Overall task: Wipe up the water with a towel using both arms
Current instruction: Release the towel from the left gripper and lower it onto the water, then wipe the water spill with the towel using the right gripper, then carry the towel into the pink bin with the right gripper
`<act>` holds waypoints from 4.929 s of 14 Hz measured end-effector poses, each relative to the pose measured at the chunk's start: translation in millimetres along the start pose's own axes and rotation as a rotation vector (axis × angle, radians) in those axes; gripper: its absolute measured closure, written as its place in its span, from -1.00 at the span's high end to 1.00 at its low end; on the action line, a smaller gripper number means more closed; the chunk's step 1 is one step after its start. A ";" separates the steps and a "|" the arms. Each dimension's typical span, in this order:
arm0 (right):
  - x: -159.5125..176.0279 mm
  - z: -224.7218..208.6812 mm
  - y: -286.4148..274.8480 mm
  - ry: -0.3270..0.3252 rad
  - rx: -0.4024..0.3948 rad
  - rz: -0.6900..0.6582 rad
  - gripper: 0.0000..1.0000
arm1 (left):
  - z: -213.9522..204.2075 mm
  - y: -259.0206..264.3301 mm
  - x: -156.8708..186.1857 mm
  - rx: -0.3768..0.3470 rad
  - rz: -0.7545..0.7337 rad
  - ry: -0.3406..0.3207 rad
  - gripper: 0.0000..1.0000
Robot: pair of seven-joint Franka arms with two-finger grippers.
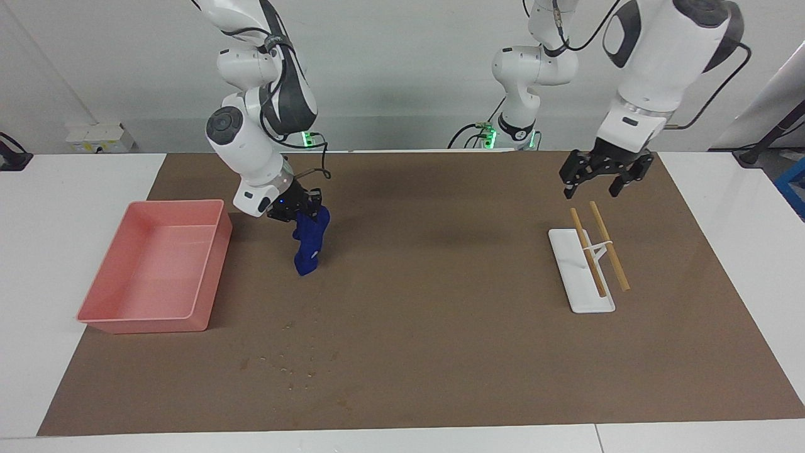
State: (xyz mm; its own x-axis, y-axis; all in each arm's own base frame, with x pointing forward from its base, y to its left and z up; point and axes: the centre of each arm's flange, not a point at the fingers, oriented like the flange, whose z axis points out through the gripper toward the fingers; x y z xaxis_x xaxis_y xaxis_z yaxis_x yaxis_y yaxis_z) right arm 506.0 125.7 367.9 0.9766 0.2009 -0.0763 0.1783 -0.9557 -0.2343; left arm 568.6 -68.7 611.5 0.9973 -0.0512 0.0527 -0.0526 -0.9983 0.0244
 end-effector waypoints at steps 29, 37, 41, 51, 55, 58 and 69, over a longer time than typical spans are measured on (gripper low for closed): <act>58.3 47.1 0.1 0.208 -0.281 -0.299 -0.51 | -25.4 -24.7 -25.6 0.003 0.075 -0.080 1.00; 126.4 47.1 -3.2 0.265 -0.266 -0.300 -0.51 | -25.3 -24.7 -25.6 0.003 0.075 -0.081 1.00; 123.3 49.4 6.0 0.165 -0.263 -0.273 -0.51 | -25.3 -24.7 -25.6 0.003 0.075 -0.081 1.00; 46.7 58.6 28.3 -0.142 -0.093 0.016 -0.51 | -25.3 -24.7 -25.7 0.003 0.075 -0.081 1.00; 11.9 62.8 20.4 -0.222 -0.083 0.081 -0.51 | -25.3 -24.7 -25.7 0.003 0.075 -0.081 1.00; -2.6 52.5 14.8 -0.265 -0.086 0.092 -0.51 | -25.3 -24.7 -25.7 0.003 0.075 -0.081 1.00; -5.8 -98.8 25.8 -0.185 -0.224 -0.035 -0.51 | -25.4 -24.7 -25.7 0.003 0.075 -0.081 1.00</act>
State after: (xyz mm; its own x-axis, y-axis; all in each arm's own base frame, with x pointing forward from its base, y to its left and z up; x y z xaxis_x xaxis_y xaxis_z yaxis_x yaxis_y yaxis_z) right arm 516.8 78.6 458.0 0.9347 0.2506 -0.2521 0.2536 -0.9671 -0.0214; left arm 543.0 -42.0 634.8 0.9914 -0.1281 -0.0267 -0.1276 -0.9916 0.0208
